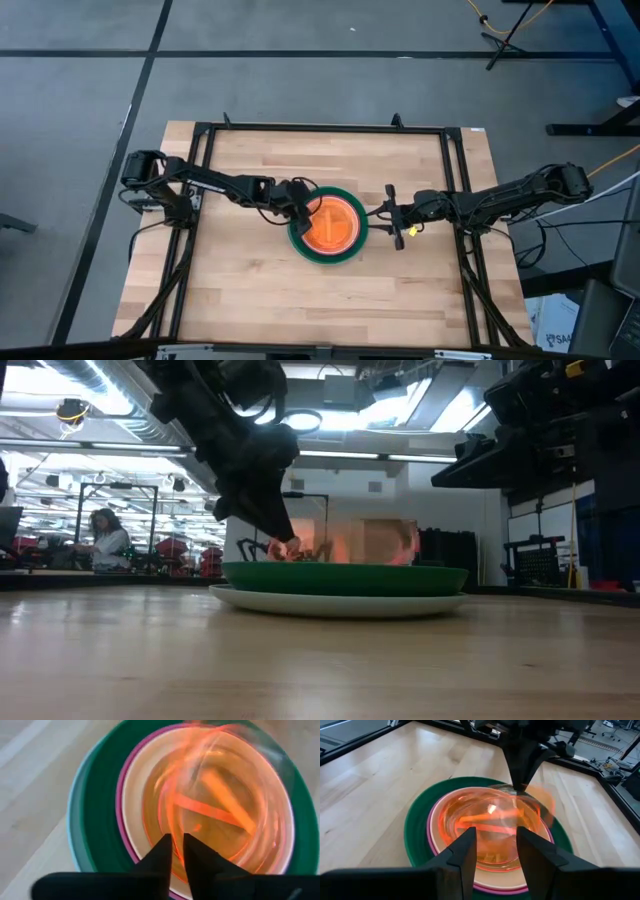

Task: Stack plastic plates
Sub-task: Stack the orange plate on the red plate, then return to Home Position

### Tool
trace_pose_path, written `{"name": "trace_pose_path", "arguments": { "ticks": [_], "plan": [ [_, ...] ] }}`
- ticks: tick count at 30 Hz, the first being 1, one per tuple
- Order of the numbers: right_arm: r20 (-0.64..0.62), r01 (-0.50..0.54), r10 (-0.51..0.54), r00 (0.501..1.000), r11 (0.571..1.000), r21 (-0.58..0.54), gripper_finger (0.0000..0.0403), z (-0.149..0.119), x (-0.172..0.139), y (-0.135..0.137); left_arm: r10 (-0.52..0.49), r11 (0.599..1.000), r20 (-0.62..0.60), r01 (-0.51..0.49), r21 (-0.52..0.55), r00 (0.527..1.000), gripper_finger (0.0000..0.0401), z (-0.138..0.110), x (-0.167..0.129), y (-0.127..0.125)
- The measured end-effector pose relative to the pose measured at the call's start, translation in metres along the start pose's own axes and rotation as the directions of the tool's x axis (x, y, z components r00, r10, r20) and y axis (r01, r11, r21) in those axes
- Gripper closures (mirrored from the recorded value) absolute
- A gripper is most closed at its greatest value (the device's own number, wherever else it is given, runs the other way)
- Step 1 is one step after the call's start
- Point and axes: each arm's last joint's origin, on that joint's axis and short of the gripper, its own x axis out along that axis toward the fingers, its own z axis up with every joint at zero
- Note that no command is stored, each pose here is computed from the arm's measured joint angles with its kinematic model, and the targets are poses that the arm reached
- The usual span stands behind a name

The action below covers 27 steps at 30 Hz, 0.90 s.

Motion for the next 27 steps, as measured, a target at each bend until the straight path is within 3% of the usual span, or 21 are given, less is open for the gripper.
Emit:
{"name": "trace_pose_path", "arguments": {
  "ticks": [7, 11, 18, 23, 27],
  "plan": [
    [-0.005, 0.005, -0.005, 1.000, 1.000, 0.018, 0.0269, 0.000, 0.000, 0.000, -0.130, 0.991, -0.062, 0.131, 0.012, 0.990, 0.0295, 0.005, -0.008, 0.004],
    [-0.033, 0.019, -0.017, 0.999, 0.999, 0.044, 0.0269, -0.003, 0.000, 0.000, -0.124, 0.979, -0.044, 0.130, 0.156, 0.991, 0.0285, 0.005, -0.028, 0.001],
    [-0.064, 0.145, -0.143, 0.988, 0.989, 0.032, 0.0269, -0.003, 0.000, -0.004, -0.124, 0.897, 0.125, 0.057, 0.438, 0.984, 0.0287, 0.013, -0.054, -0.012],
    [-0.066, 0.154, -0.152, 0.986, 0.988, 0.031, 0.0269, -0.004, 0.000, -0.004, -0.188, 0.836, 0.221, 0.039, 0.547, 0.957, 0.0287, 0.019, -0.065, -0.020],
    [-0.063, 0.151, -0.149, 0.987, 0.988, 0.036, 0.0269, -0.003, 0.000, -0.004, -0.258, 0.812, 0.348, 0.008, 0.583, 0.901, 0.0287, 0.017, -0.065, -0.018]
  ]
}}
